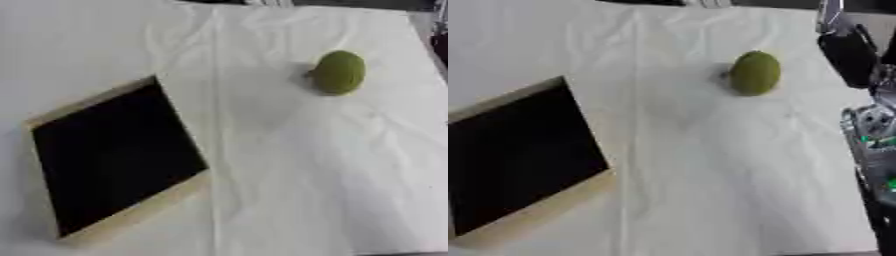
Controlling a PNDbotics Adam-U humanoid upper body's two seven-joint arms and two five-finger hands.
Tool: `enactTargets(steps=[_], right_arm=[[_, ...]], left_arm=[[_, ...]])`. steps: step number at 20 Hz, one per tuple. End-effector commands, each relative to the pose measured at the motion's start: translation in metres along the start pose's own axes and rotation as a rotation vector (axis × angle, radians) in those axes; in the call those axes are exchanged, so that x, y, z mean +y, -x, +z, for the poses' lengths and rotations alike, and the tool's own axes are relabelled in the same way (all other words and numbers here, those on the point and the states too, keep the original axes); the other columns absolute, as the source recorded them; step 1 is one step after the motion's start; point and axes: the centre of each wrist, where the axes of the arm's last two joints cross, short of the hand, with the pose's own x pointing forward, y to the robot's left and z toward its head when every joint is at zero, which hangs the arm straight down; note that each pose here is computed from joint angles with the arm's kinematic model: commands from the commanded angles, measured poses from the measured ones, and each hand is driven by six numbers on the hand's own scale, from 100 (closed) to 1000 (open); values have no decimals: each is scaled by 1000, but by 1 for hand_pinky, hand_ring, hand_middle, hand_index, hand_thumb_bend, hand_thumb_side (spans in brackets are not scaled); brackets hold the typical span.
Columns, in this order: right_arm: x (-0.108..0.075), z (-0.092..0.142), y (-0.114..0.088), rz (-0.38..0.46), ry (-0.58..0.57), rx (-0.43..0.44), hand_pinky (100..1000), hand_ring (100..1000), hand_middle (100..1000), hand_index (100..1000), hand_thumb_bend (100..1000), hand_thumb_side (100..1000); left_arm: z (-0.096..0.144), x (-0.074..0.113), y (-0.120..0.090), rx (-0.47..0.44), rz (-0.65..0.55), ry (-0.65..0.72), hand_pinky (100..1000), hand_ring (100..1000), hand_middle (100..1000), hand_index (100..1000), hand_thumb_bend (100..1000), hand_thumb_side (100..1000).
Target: Pick up objects on the table and place them in the box.
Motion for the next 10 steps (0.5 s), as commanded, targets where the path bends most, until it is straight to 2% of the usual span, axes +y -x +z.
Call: enactTargets(steps=[1,6,7,10], right_arm=[[-8,-9,-4,24,5,-48,754,535,603,747,238,447],[-9,-11,-4,27,1,-54,755,535,603,747,238,447],[-8,-11,-5,29,-11,-66,775,586,658,790,305,479],[-3,-12,-10,66,-116,-127,786,620,696,819,332,519]], left_arm=[[-5,3,-5,-29,-6,-10,499,482,542,710,309,577],[-5,3,-5,-29,-7,-10,499,482,542,710,309,577],[-6,4,-5,-32,-12,-7,499,482,542,711,309,577],[-7,7,-5,-38,-29,-3,499,482,542,711,310,577]])
